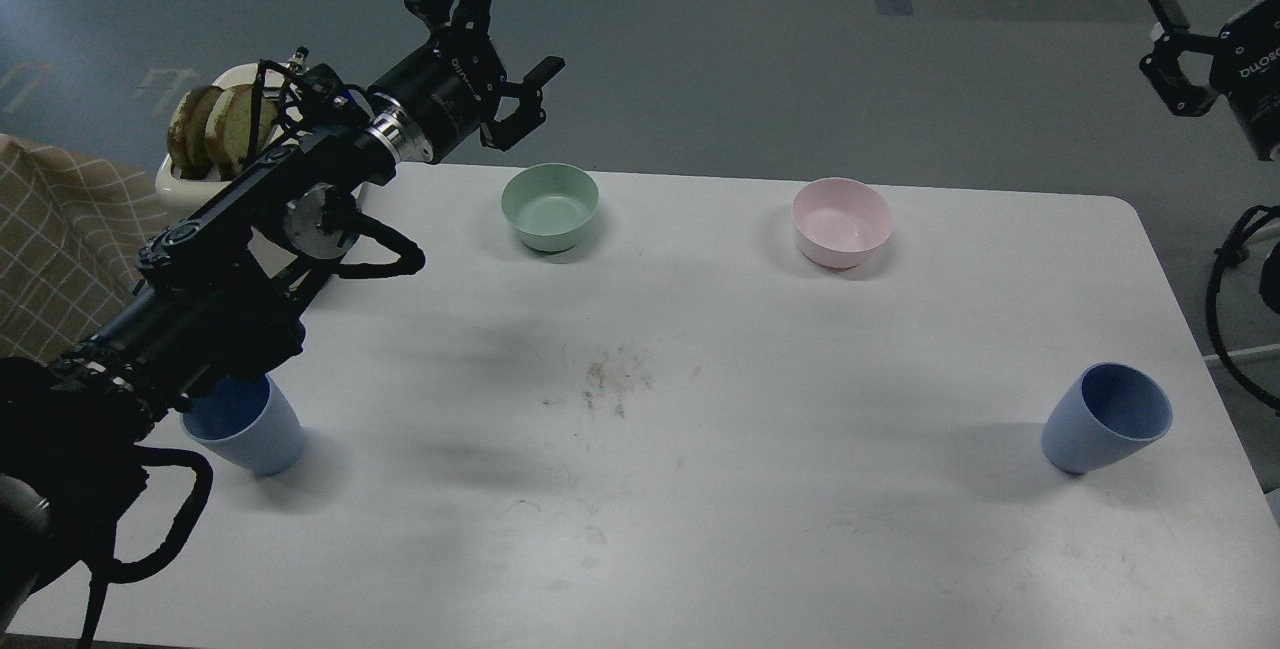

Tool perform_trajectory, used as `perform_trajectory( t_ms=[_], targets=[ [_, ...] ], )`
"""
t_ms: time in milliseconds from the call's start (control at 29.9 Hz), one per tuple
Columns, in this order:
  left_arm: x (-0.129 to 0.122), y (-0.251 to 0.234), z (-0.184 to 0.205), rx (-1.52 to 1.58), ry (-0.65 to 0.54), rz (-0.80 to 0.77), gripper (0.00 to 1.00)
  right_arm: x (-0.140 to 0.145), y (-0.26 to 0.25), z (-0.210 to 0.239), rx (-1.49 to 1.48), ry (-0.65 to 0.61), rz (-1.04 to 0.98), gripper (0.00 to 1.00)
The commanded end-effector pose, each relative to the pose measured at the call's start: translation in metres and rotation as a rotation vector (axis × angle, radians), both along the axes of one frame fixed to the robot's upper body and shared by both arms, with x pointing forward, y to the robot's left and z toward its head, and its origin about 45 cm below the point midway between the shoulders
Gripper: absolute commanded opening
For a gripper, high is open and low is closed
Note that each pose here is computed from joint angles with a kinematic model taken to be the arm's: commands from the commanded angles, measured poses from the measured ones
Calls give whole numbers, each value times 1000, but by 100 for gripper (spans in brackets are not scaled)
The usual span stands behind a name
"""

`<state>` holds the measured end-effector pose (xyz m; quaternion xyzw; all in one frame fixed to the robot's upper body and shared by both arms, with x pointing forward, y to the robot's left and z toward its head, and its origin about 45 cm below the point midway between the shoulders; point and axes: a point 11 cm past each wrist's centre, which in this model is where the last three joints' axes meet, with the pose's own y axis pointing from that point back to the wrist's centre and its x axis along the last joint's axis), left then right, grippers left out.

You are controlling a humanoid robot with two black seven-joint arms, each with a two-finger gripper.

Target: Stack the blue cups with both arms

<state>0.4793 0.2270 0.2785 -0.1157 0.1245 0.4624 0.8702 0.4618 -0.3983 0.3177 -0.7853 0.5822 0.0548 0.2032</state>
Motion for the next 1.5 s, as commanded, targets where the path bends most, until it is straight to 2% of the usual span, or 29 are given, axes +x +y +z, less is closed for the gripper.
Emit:
perform_trajectory(
  t_ms=[0, 668, 868, 1035, 1470],
  targets=[
    [-1, -1, -1, -3, 1, -8, 98, 5, 14, -18, 33, 27, 2, 100],
    [1, -8, 3, -142, 7, 11, 98, 18, 16, -13, 43, 23, -24, 100],
    [4, -7, 0, -187, -27, 85, 98, 18, 17, -13, 44, 24, -22, 100],
    [-1, -6, -13, -179, -9, 87, 98, 19, 20, -15, 41, 28, -15, 100],
    [-2, -6, -6, -185, -43, 63, 98, 25, 38, -12, 57, 19, 13, 100]
  ],
)
